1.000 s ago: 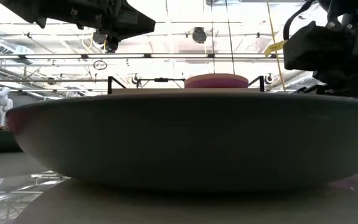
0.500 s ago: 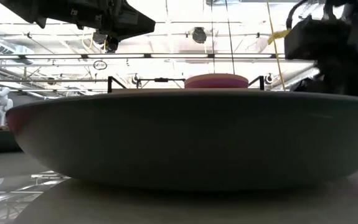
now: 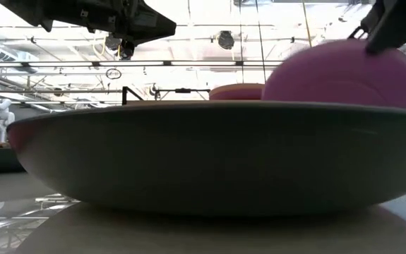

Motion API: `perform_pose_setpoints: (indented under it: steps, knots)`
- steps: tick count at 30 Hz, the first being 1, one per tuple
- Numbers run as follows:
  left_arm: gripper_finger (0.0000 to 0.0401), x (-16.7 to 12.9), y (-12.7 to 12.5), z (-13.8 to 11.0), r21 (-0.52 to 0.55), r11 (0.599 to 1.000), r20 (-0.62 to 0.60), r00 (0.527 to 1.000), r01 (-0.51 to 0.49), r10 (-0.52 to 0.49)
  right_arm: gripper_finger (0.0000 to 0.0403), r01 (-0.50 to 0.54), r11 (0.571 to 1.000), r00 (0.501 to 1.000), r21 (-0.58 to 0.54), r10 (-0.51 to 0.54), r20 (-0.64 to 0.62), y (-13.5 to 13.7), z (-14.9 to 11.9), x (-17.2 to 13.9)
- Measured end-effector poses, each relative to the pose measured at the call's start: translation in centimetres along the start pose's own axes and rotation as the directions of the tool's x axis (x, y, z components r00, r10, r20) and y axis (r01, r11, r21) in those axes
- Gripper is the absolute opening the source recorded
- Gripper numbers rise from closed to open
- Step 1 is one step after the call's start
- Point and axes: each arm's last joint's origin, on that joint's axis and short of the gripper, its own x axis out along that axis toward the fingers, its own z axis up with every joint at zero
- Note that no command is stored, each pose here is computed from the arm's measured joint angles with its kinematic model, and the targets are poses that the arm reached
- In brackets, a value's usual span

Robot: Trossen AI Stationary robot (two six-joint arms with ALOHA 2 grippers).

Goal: Place and stack plates onto a shelf
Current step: Stack the purple plate on top of the light pink plate on the shelf

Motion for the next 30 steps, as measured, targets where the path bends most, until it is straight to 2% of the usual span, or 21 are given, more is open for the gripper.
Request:
perform_pose_setpoints:
  steps: [4, 9, 15, 21, 25, 30]
  knots:
    - [0.0088, 0.0, 0.0, 0.0, 0.0, 1.0, 0.0, 1.0, 0.0, 0.0, 0.0, 0.021, 0.999, 0.998, -0.028, -0.02, 0.058, -0.1, 0.3, -0.6]
    - [0.0088, 0.0, 0.0, 0.0, 0.001, 1.0, 0.0, 1.0, 0.0, 0.0, 0.0, -0.004, 0.998, 0.993, -0.066, 0.012, 0.114, 0.2, 0.8, -0.8]
    - [0.0088, 0.0, 0.0, 0.0, 0.001, 1.0, 0.0, 1.0, 0.0, 0.0, 0.0, -0.008, 0.996, 0.992, -0.083, 0.018, 0.125, 0.2, 0.9, -0.8]
    - [0.0088, 0.0, 0.0, 0.0, 0.002, 1.0, 0.0, 1.0, 0.0, 0.0, 0.0, -0.009, 0.985, 0.975, -0.174, 0.047, 0.215, 0.3, 1.9, -1.0]
    - [0.0088, 0.0, 0.0, 0.0, 0.002, 1.0, 0.0, 1.0, 0.0, 0.0, 0.0, 0.007, 0.958, 0.93, -0.287, 0.099, 0.354, 0.6, 3.5, -1.4]
    - [0.0088, 0.0, 0.0, 0.0, 0.003, 1.0, 0.0, 1.0, 0.0, 0.0, 0.0, 0.082, 0.927, 0.805, -0.367, 0.156, 0.573, 0.6, 5.8, -3.0]
